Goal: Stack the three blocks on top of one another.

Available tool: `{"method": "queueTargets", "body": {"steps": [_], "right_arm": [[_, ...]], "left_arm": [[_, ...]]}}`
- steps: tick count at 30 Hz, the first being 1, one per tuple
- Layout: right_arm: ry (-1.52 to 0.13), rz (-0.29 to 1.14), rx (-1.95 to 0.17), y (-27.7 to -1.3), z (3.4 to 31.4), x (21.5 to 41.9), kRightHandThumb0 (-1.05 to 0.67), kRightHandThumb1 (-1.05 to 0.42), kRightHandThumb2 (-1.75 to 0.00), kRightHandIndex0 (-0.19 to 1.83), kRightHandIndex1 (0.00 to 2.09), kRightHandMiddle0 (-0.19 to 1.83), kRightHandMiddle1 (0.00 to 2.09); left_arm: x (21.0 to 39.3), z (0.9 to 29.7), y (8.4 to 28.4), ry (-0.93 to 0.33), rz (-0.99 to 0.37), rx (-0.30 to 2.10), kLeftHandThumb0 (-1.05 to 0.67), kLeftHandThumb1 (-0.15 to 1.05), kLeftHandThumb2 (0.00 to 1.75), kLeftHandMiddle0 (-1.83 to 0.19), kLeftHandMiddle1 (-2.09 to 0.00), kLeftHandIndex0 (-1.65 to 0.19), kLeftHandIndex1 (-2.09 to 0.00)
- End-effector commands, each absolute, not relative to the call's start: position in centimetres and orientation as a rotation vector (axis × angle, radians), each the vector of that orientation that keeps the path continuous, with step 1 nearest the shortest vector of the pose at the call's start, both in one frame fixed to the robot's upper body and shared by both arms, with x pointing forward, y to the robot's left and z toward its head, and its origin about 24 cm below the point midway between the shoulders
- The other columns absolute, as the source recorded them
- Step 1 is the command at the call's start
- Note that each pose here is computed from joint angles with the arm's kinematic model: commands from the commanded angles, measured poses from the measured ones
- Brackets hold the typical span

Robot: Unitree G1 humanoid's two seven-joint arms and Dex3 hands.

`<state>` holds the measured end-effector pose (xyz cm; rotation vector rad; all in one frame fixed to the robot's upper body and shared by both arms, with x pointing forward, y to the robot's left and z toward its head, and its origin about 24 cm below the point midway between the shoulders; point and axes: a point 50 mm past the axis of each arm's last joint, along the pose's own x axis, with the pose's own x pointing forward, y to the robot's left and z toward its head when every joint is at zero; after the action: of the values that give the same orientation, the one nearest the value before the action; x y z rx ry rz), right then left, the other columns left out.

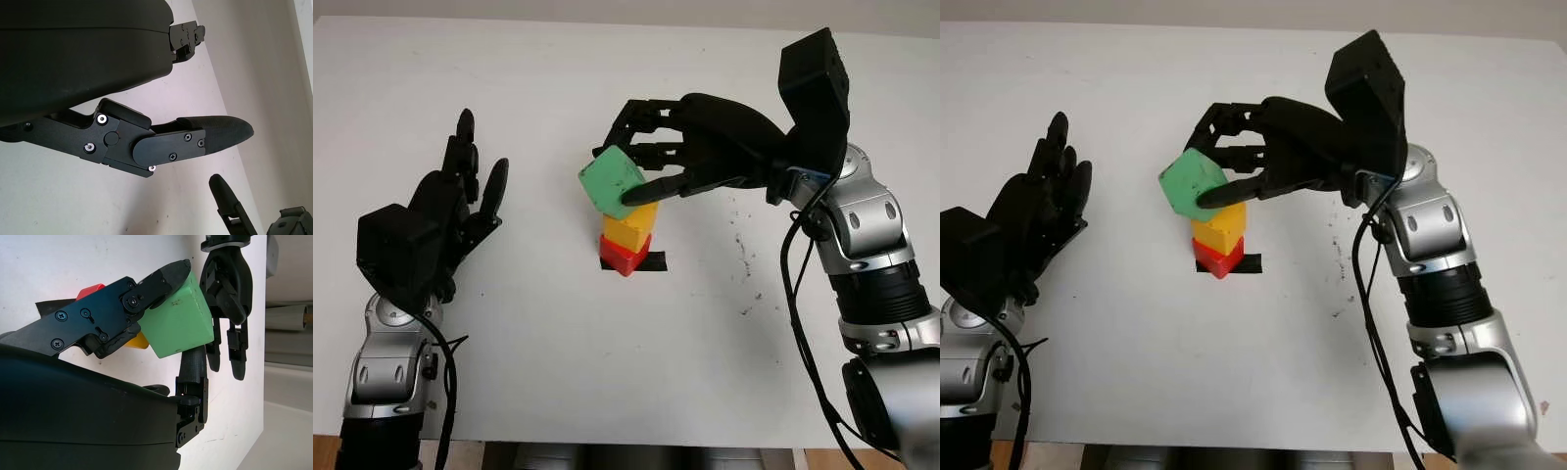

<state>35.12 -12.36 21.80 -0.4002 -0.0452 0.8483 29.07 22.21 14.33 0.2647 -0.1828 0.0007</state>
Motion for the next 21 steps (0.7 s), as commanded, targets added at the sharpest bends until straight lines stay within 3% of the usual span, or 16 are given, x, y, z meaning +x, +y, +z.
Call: {"method": "queueTargets", "body": {"steps": [1,21], "right_arm": [[-0.053,0.851,-0.406,-12.2,21.6,35.1,-0.5,-0.94,-0.05,0.33,0.05,0.4,1.65],[-0.033,0.807,-0.473,-13.5,21.4,35.2,-0.51,-0.93,-0.06,0.34,0.05,0.41,1.64]], "left_arm": [[28.8,14.6,22.4,-0.197,0.002,0.278,-0.79,1.05,0.58,0.19,-0.05,0.18,-0.05],[28.7,14.8,22.4,-0.191,0.003,0.284,-0.8,1.05,0.59,0.18,-0.05,0.18,-0.05]]}}
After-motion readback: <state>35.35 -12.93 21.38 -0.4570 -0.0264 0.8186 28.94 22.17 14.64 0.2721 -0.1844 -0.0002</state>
